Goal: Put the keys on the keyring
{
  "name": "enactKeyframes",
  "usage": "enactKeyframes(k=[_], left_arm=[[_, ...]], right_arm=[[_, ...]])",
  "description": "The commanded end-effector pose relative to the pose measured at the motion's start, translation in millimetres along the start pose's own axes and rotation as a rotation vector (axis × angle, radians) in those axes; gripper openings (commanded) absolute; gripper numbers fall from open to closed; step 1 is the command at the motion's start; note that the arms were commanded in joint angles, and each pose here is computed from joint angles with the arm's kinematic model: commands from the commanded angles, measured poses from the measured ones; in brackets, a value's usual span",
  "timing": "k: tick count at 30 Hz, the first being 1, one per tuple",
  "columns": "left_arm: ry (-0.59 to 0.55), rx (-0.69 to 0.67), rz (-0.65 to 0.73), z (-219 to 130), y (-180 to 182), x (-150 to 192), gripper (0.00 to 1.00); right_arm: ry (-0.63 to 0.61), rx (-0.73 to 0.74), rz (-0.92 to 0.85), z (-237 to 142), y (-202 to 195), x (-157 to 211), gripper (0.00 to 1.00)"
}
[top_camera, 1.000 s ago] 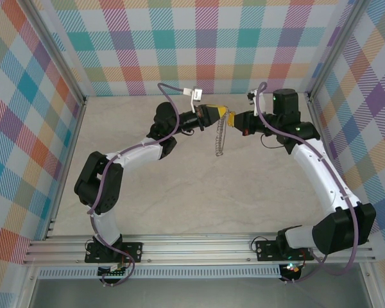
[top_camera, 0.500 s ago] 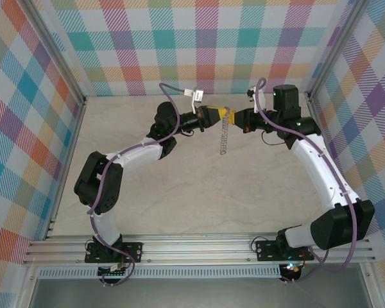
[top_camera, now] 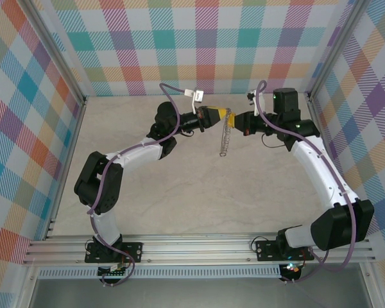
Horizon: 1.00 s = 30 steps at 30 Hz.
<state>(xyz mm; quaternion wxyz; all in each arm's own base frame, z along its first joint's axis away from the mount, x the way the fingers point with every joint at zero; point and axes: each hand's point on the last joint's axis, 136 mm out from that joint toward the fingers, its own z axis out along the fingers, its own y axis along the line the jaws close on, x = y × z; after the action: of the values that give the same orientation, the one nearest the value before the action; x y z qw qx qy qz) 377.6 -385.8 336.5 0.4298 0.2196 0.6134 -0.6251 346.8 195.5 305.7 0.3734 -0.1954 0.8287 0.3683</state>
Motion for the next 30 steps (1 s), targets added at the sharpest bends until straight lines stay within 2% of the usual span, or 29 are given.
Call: enactKeyframes(k=[1, 11, 30], left_arm=[[-0.044, 0.06, 0.08, 0, -31, -23, 0.0], [-0.039, 0.061, 0.074, 3, -31, -22, 0.0], [-0.04, 0.058, 0.077, 3, -31, -21, 0.0]], right_arm=[[-0.022, -0.07, 0.002, -3, 14, 1, 0.0], [-0.015, -0.112, 0.008, 5, 23, 4, 0.0], [-0.045, -0.031, -0.021, -11, 13, -11, 0.0]])
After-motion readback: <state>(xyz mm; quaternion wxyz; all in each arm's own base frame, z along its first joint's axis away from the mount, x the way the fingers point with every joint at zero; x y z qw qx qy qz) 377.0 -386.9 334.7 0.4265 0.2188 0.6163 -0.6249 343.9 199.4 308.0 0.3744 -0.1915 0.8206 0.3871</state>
